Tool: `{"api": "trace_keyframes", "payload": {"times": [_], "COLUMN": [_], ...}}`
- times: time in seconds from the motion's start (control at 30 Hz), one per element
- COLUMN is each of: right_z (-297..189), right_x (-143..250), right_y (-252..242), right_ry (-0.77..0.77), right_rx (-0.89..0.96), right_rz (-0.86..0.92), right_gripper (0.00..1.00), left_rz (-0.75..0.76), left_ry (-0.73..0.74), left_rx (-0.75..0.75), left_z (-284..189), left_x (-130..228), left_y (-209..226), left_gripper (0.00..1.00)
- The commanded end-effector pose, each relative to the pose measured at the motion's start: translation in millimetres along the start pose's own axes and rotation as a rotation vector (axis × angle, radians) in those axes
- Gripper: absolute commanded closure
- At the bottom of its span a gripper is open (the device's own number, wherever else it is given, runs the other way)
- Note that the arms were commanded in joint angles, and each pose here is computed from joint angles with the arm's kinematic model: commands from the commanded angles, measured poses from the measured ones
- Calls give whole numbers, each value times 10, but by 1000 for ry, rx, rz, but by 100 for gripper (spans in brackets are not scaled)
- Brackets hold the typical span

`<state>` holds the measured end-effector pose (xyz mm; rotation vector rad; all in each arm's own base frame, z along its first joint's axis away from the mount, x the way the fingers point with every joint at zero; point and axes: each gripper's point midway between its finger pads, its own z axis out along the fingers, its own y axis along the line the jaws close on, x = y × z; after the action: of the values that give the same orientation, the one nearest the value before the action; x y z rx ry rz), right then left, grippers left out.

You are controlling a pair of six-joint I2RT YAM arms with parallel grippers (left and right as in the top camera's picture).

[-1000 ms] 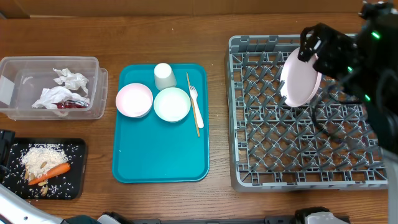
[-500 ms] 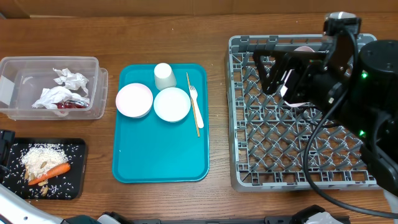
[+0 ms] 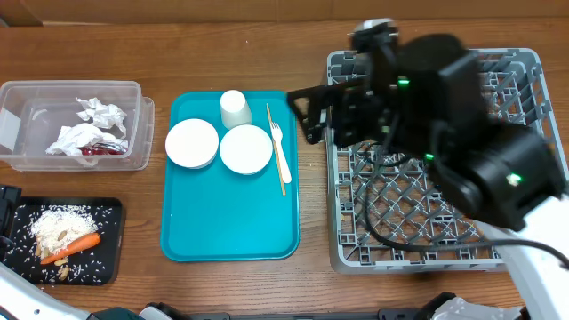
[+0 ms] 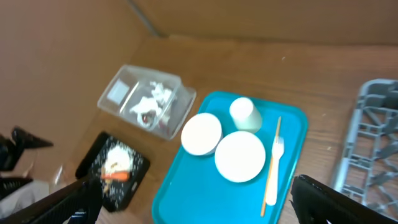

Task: Sort waste into correct bins and load items into the dishwasher
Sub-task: 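Move the right gripper left over the white bowl on the teal tray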

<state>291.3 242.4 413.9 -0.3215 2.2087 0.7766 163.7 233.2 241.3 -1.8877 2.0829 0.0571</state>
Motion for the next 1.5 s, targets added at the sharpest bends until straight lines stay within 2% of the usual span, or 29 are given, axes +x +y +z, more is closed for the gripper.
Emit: {"api": "trace_keyframes", "payload": {"times": [0.0, 0.6, 1.07, 1.47], "right_z": [176, 586, 1122, 1336], "right_x": [63, 327, 610, 772], "right_y": [137, 253, 112, 111], "right_ry": [37, 177, 313, 375], "right_rx": [-30, -92, -59, -62], "right_rz": [-40, -35, -7, -2], "right_gripper": [0, 0, 0, 0], "left_rz": [-10, -10, -10, -10], "left_ry": [-9, -9, -9, -9], "left_rx": [8, 8, 8, 8], "left_z": [-32, -32, -31, -32], "left_x": [-4, -4, -4, -4], "left_y": [2, 2, 2, 2], "left_gripper": [0, 0, 0, 0]}}
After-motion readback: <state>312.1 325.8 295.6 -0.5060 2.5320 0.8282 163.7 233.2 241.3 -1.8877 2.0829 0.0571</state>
